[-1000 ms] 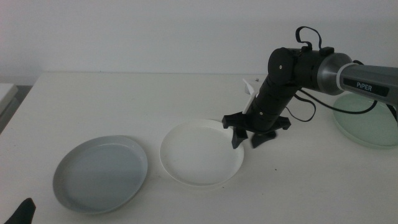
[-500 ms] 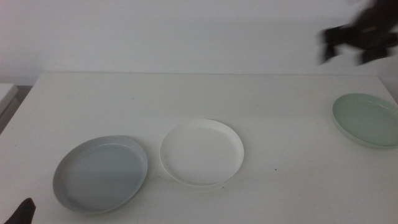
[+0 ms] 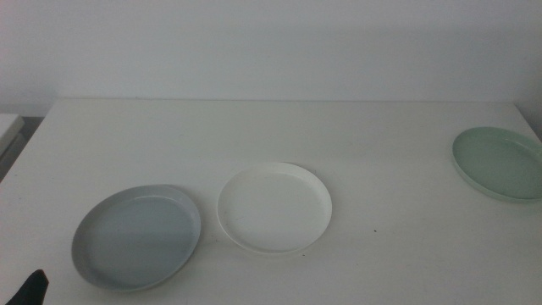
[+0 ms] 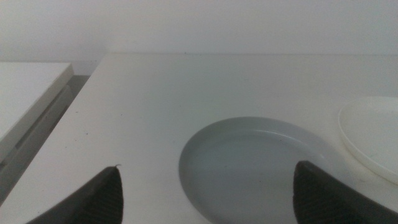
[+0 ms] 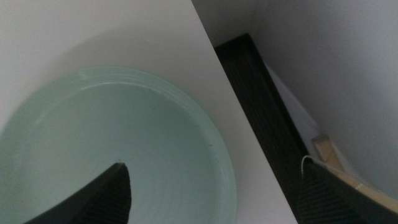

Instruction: Stack the three bowls on top of each other.

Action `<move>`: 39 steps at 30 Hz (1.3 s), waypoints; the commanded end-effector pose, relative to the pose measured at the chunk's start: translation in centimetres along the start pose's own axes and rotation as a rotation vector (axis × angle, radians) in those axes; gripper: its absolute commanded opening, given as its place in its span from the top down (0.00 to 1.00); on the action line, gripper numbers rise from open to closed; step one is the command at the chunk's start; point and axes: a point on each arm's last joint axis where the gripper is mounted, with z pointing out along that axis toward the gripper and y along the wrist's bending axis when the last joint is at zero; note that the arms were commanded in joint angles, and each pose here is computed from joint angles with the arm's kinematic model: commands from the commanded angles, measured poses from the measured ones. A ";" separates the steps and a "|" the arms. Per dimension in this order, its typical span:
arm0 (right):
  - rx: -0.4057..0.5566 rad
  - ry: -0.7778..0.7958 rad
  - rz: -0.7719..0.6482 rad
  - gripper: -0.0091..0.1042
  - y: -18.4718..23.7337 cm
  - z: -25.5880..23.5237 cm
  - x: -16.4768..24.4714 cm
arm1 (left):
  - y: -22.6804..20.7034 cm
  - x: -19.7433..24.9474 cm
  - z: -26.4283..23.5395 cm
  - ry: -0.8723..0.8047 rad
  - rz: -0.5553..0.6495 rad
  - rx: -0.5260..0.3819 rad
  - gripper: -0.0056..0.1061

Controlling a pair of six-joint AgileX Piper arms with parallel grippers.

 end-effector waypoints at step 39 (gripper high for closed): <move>-0.102 0.074 -0.101 0.94 3.7 3.3 0.9 | 0.0 -0.1 0.0 -0.017 -0.001 0.002 0.11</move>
